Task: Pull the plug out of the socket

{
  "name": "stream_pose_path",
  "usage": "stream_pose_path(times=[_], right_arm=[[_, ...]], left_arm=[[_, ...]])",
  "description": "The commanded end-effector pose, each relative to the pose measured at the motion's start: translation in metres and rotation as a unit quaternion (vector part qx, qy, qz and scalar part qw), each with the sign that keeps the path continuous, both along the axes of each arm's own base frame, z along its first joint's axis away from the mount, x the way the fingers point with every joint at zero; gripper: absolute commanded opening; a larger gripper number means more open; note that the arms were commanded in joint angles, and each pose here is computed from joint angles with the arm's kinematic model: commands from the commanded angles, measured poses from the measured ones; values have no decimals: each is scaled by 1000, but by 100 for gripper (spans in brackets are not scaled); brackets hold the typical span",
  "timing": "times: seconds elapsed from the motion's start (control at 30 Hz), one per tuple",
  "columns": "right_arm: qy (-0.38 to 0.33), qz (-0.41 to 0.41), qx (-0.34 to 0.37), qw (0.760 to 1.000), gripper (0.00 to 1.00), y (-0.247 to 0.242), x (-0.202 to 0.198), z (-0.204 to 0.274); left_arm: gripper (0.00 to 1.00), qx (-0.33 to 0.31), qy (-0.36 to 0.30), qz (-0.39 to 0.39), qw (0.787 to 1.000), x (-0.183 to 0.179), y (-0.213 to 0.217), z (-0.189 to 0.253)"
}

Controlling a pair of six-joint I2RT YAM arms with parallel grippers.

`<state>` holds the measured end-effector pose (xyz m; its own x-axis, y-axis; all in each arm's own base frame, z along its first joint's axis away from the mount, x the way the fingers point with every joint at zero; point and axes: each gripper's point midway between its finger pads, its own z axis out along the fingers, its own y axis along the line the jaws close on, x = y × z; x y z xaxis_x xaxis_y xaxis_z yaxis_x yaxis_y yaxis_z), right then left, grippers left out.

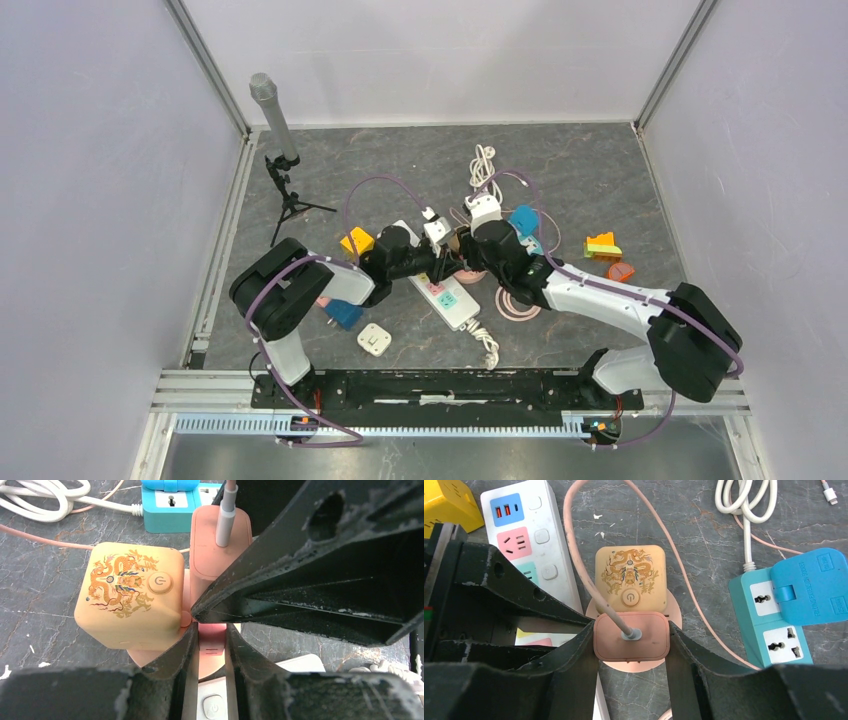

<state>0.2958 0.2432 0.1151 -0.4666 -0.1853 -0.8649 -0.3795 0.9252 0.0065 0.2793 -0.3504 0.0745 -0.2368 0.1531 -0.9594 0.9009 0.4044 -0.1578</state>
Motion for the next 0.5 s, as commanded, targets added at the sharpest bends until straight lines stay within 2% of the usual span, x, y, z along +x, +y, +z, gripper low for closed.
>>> stream_pose_path(times=[0.0, 0.1, 0.2, 0.37, 0.47], right_arm=[[-40, 4, 79, 996, 0, 16, 16, 48], [-24, 5, 144, 989, 0, 12, 20, 60], [-18, 13, 152, 988, 0, 19, 18, 59], [-30, -33, 40, 998, 0, 12, 16, 38], [-38, -42, 42, 997, 0, 8, 17, 47]], left_arm=[[2, 65, 19, 48, 997, 4, 27, -38], [2, 65, 23, 49, 996, 0, 29, -41], [2, 65, 27, 50, 996, 0, 30, -43], [2, 71, 29, 50, 996, -2, 32, -48], [2, 77, 35, 50, 995, -3, 33, -53]])
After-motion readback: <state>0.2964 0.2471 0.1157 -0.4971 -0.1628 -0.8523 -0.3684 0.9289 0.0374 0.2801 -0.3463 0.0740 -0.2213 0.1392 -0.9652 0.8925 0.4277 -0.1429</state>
